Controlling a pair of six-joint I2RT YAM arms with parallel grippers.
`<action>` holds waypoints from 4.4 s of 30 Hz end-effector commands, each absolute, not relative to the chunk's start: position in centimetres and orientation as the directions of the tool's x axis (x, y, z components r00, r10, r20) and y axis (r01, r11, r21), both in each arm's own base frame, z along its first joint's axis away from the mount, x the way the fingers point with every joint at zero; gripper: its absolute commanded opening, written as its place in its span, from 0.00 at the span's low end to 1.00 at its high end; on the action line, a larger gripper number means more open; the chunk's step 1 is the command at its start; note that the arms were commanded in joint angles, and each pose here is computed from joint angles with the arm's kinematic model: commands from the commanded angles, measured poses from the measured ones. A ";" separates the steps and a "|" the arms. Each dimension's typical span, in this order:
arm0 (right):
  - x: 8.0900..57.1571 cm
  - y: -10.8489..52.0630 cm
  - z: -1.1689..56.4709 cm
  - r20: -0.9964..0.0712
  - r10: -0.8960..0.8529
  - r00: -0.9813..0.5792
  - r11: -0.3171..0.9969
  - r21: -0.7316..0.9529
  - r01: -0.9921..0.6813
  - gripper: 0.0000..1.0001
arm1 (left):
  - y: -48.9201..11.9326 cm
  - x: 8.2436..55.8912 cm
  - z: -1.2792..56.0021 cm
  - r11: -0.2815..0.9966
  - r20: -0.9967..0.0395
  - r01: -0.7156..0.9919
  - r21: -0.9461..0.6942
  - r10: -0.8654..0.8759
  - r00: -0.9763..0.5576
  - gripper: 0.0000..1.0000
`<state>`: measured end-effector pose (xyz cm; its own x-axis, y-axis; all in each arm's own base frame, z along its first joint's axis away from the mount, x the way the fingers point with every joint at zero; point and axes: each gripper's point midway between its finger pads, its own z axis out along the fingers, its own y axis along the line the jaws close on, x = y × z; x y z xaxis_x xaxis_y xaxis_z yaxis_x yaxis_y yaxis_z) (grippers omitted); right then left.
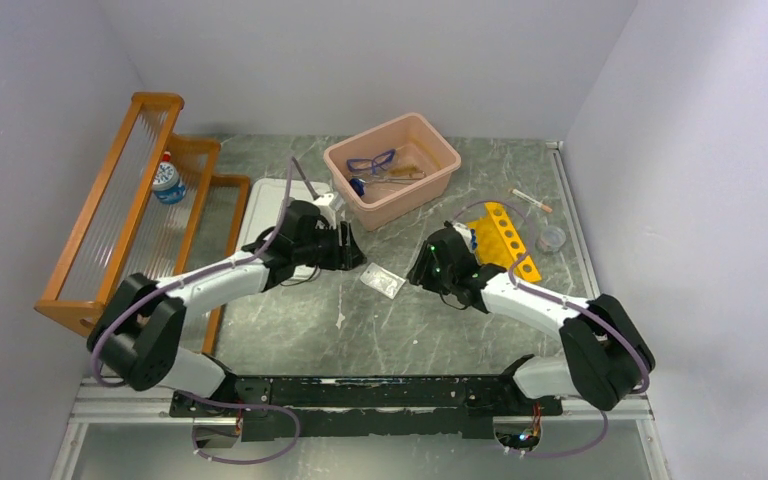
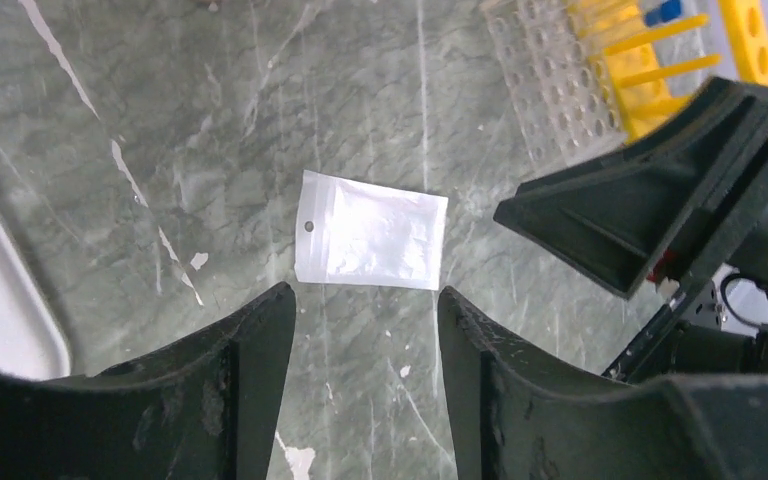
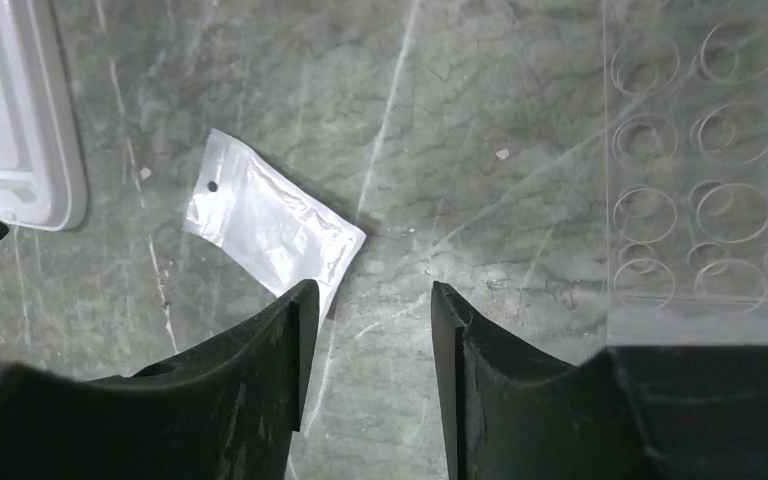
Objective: Organize the chemistry lab equipment
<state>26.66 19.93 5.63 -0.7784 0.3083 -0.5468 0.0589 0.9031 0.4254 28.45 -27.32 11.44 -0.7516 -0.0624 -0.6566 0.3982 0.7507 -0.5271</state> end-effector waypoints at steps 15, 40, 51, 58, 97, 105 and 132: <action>27.3 23.0 2.4 -0.456 0.431 -0.779 0.833 0.533 0.149 0.48 | -30.3 30.4 3.9 0.844 -0.601 0.242 -0.478 -0.113 -0.792 0.44; 29.3 27.6 5.4 -0.503 0.372 -0.780 0.755 0.653 -0.061 0.00 | -29.4 29.5 4.4 0.857 -0.625 0.267 -0.442 -0.081 -0.776 0.20; 29.6 25.6 14.4 -0.742 0.213 -0.636 0.811 0.497 -0.308 0.00 | -26.8 30.1 14.0 0.875 -0.755 0.292 -0.385 -0.116 -0.645 0.43; 32.4 25.5 24.2 -0.874 0.184 -0.450 0.823 0.388 -0.415 0.00 | -22.9 30.2 21.7 0.912 -0.868 0.285 -0.294 -0.131 -0.478 0.55; 52.2 29.3 19.9 -0.883 0.121 -0.453 0.929 0.262 -0.263 0.50 | -17.4 31.6 20.6 0.956 -0.879 0.214 -0.200 -0.079 -0.470 0.72; 48.3 26.8 24.6 -0.882 0.148 -0.448 0.930 0.279 -0.241 0.51 | -18.0 31.4 17.6 0.958 -0.821 0.195 -0.209 -0.064 -0.568 0.72; 34.9 24.1 23.5 -0.810 0.233 -0.539 0.812 0.467 -0.351 0.45 | -18.8 35.9 3.1 0.995 -0.576 0.084 -0.055 0.037 -0.817 0.45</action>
<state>35.55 23.99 22.37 -0.5572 0.2185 -0.8011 -0.3210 0.8331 0.4505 35.73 -18.32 3.69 -0.8071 0.0339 -0.5895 0.0745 0.9962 -0.0447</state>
